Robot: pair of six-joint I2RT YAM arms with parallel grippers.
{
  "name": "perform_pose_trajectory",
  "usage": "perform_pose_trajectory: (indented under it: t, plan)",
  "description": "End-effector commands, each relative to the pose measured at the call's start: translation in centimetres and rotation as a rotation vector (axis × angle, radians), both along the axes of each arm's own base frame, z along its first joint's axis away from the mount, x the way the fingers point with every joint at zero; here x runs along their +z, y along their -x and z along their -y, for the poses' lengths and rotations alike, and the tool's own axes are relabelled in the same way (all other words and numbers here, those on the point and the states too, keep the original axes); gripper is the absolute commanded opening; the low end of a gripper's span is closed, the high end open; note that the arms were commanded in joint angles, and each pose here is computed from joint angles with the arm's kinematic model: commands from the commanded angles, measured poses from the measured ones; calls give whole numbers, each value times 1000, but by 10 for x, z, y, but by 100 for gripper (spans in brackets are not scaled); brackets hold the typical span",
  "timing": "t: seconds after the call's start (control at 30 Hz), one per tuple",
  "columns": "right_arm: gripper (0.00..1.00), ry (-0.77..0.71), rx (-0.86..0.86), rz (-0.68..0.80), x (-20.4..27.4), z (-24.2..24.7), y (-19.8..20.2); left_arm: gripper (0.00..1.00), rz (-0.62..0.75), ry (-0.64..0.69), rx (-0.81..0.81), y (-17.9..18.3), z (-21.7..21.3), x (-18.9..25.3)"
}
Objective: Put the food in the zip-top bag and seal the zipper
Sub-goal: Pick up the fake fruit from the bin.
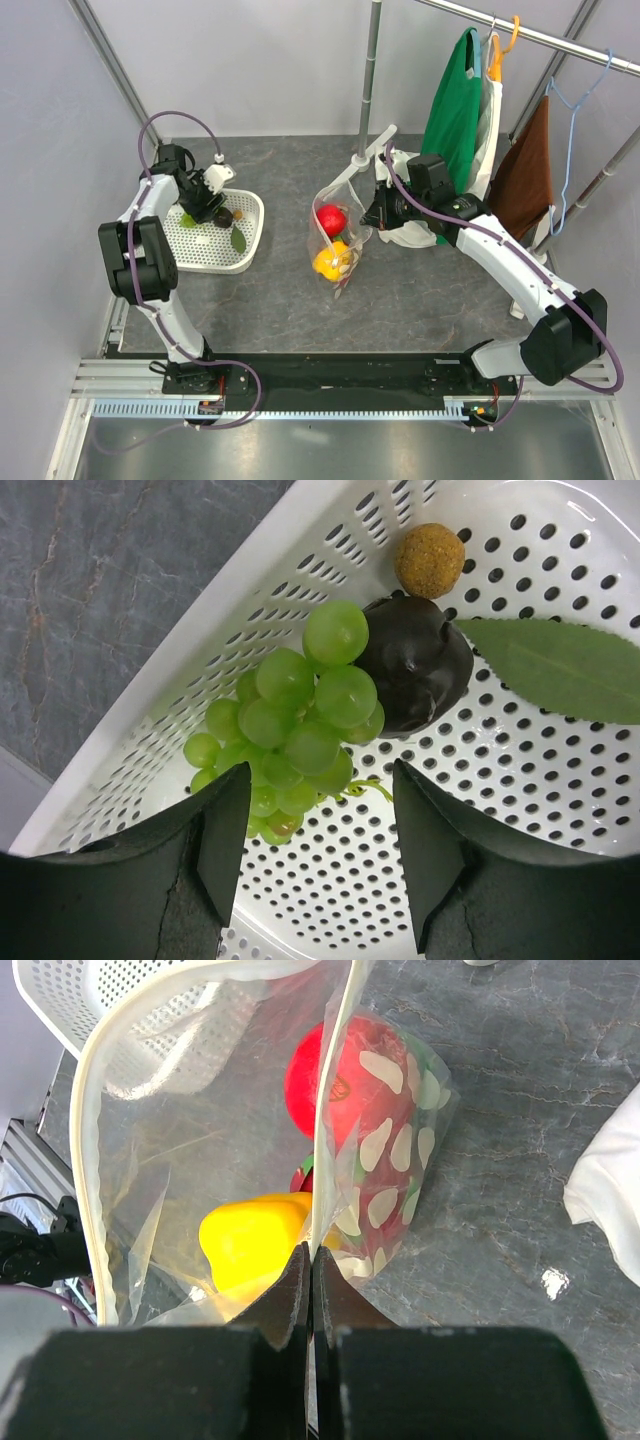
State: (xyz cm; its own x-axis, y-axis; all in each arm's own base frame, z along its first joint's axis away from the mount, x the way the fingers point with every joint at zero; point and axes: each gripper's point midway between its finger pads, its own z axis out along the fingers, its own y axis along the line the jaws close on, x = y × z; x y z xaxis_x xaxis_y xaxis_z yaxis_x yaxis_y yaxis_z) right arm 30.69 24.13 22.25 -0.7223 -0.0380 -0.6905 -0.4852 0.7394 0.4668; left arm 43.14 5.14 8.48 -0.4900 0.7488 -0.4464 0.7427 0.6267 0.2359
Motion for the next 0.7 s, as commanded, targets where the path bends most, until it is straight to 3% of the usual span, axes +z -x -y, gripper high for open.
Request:
perform_pose_trajectory:
  t: [0.0,0.23,0.47,0.53,0.67]
  plan:
    - [0,-29,25,49,21,-7,-5,65,67,-61,-64,-23,-8,6]
    - [0,-32,30,40,20,-8,-5,64,59,-68,-99,-25,-5,-8]
    - [0,-36,34,36,21,-9,-5,60,-19,-77,-131,-2,-1,-37]
    - [0,-34,34,29,19,-9,-5,55,-49,-68,-98,2,-3,-46]
    - [0,-38,33,31,21,-9,-4,32,-23,-39,-29,0,-3,-32]
